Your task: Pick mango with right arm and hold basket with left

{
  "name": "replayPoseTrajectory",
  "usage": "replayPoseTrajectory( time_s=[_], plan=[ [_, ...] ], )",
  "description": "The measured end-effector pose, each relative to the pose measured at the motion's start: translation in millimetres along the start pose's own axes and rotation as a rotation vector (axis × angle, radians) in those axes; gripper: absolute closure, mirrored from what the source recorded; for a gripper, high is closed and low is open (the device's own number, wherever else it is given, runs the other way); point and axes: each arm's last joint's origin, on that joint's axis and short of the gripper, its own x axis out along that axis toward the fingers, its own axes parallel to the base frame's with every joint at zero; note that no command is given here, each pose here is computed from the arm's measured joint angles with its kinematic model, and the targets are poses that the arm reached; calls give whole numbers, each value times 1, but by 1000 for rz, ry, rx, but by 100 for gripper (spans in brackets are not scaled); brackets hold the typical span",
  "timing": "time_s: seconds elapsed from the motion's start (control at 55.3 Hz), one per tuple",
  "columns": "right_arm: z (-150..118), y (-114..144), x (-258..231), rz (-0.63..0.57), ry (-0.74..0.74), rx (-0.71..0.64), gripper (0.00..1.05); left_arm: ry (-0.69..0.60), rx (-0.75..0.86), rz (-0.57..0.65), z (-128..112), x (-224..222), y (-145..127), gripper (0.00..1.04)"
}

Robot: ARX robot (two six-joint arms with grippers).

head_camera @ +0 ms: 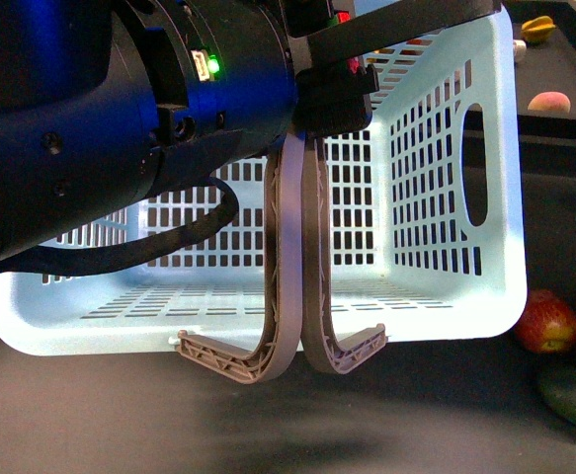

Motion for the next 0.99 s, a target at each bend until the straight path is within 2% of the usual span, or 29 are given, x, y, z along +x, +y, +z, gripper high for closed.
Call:
replayPoseTrajectory(
  time_s=[0.271, 0.434, 0.543, 0.778, 0.995],
  plan=[
    [51, 26, -67, 179, -166, 8, 48, 0, 0, -1, 0, 0, 0, 97],
    [78, 56, -120, 339, -257, -6, 48, 1, 0, -1, 0, 0, 0, 97],
    [94, 90, -169, 497, -323, -44, 48, 0, 0, 0, 0, 0, 0, 97],
    [98, 136, -217, 675, -385, -109, 48, 0, 0, 0, 0, 0, 0, 97],
    [87, 176, -221, 747, -357, -152, 48, 0, 0, -1, 0, 0, 0, 97]
  ],
)
